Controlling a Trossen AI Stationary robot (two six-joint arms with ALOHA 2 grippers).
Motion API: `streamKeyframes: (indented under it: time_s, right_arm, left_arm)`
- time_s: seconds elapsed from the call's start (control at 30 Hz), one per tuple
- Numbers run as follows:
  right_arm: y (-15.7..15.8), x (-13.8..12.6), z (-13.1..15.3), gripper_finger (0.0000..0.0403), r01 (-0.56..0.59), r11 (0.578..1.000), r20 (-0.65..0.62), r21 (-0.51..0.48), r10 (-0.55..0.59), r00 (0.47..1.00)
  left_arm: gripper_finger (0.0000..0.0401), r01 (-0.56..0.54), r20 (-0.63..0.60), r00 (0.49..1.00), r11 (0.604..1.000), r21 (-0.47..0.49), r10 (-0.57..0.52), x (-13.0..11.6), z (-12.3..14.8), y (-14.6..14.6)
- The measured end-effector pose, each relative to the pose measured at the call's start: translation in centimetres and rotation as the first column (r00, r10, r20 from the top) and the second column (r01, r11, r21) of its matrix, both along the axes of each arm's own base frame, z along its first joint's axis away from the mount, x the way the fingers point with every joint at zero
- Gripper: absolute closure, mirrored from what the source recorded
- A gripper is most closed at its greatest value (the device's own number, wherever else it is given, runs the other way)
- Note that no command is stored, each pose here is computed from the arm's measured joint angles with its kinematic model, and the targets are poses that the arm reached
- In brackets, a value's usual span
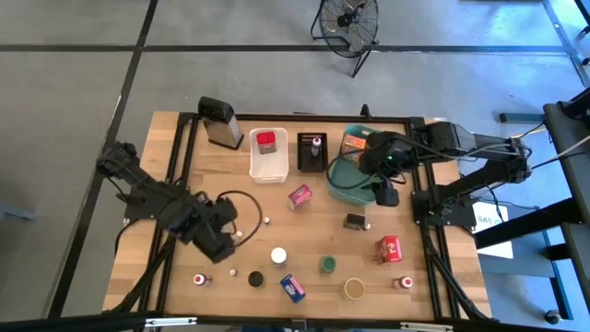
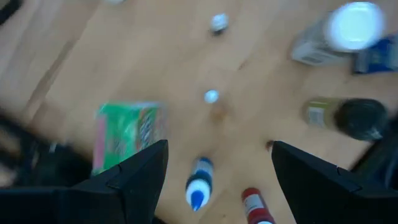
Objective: Pick & Place Kitchen Items
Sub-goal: Put the large blue food coloring bottle into the black bin
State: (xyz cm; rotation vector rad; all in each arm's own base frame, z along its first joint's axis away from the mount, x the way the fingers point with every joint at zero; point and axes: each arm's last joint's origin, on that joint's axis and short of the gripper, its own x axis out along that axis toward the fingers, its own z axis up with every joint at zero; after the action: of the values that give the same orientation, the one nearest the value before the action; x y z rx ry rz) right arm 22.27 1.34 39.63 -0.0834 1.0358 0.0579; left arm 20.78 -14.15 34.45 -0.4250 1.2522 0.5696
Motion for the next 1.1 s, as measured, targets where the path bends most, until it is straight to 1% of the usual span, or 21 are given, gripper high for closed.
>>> streamKeyframes:
  time_s: [0.07, 0.17, 0.27, 0.33, 0.5, 0.63, 0.8, 1.1]
  right_arm:
    - [0.2, 0.0, 0.0, 0.0139, -0.011, 1.0, 0.0, -0.002, 0.011, 1.0]
    - [0.4, 0.0, 0.0, 0.0139, -0.031, 0.999, -0.001, -0.01, 0.031, 1.0]
    - [0.4, 0.0, 0.0, 0.0139, -0.04, 0.999, -0.002, -0.015, 0.04, 0.999]
    - [0.4, 0.0, 0.0, 0.0139, -0.043, 0.999, -0.002, -0.016, 0.043, 0.999]
    - [0.4, 0.2, -0.2, 0.0139, -0.054, 0.998, -0.007, -0.023, 0.054, 0.999]
    - [0.5, 0.6, -0.4, 0.0139, -0.062, 0.998, -0.014, -0.027, 0.061, 0.998]
    - [0.5, 1.4, -0.8, 0.0139, -0.073, 0.997, -0.024, -0.033, 0.072, 0.997]
    - [0.6, 2.6, -1.8, 0.0139, -0.091, 0.995, -0.064, -0.04, 0.089, 0.994]
  left_arm:
    - [0.0118, -0.078, -0.006, 0.997, 0.997, -0.001, 0.078, -0.5, -0.2, -0.6]
    - [0.0118, -0.132, 0.014, 0.991, 0.991, -0.028, 0.132, -0.7, -0.5, -1.8]
    - [0.0118, -0.216, -0.043, 0.976, 0.975, -0.053, 0.214, -0.9, -1.2, -2.7]
    - [0.0118, -0.239, -0.075, 0.969, 0.968, -0.072, 0.234, -1.0, -1.6, -3.5]
    - [0.0118, -0.282, -0.117, 0.955, 0.958, -0.057, 0.274, -1.0, -2.8, -5.0]
    - [0.0118, -0.359, -0.143, 0.927, 0.932, -0.058, 0.348, -1.2, -3.3, -5.7]
    - [0.0118, -0.39, -0.134, 0.915, 0.918, -0.063, 0.38, -1.8, -3.3, -6.3]
    - [0.0118, -0.367, -0.127, 0.925, 0.928, -0.061, 0.357, -2.3, -3.3, -6.7]
